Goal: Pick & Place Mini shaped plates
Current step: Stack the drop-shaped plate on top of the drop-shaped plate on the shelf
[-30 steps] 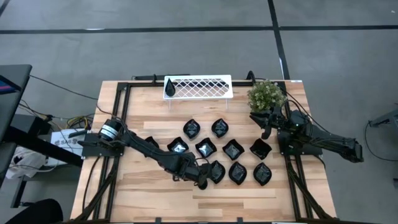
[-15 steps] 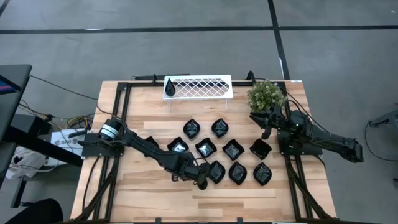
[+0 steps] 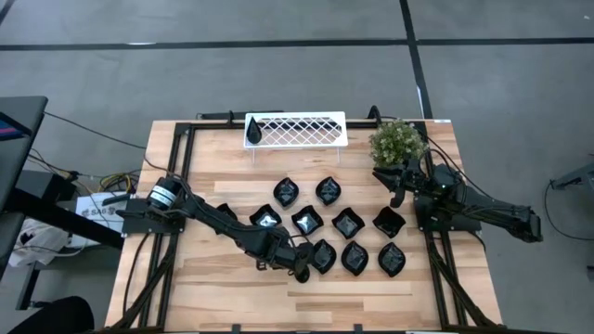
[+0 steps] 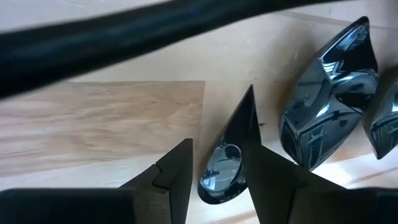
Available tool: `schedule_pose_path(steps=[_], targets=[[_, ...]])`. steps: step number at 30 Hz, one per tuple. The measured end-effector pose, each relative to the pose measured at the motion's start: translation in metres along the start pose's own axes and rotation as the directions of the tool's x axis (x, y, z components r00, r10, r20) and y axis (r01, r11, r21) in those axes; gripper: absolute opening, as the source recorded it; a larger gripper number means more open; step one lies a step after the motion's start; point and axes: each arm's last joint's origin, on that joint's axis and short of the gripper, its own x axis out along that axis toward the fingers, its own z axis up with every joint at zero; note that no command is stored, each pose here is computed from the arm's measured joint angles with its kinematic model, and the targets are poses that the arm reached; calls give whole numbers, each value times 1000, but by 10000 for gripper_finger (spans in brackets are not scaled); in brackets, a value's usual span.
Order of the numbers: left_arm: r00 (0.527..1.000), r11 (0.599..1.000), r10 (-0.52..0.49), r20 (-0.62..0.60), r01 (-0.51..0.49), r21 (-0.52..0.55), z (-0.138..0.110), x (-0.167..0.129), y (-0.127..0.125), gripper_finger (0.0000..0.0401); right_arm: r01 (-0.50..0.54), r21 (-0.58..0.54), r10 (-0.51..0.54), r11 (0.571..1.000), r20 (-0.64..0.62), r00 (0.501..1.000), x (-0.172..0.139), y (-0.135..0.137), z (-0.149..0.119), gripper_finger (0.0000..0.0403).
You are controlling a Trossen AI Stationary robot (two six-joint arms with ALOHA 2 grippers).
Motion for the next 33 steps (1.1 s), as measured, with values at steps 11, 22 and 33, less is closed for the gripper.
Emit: schedule_pose_path(steps=[11, 22, 33], targets=[[1000, 1000, -4, 15, 4, -7, 12, 2, -5, 137, 0, 0, 0, 1000, 0, 1000, 0, 0, 0, 74], [999, 999, 40, -18, -40, 1, 9, 17, 0, 136, 0, 0, 0, 1000, 0, 1000, 0, 0, 0, 74], [999, 1000, 29, -46, -30, -7, 8, 20, -1, 117, 3, 0, -3, 1000, -9, 1000, 1, 0, -1, 74]])
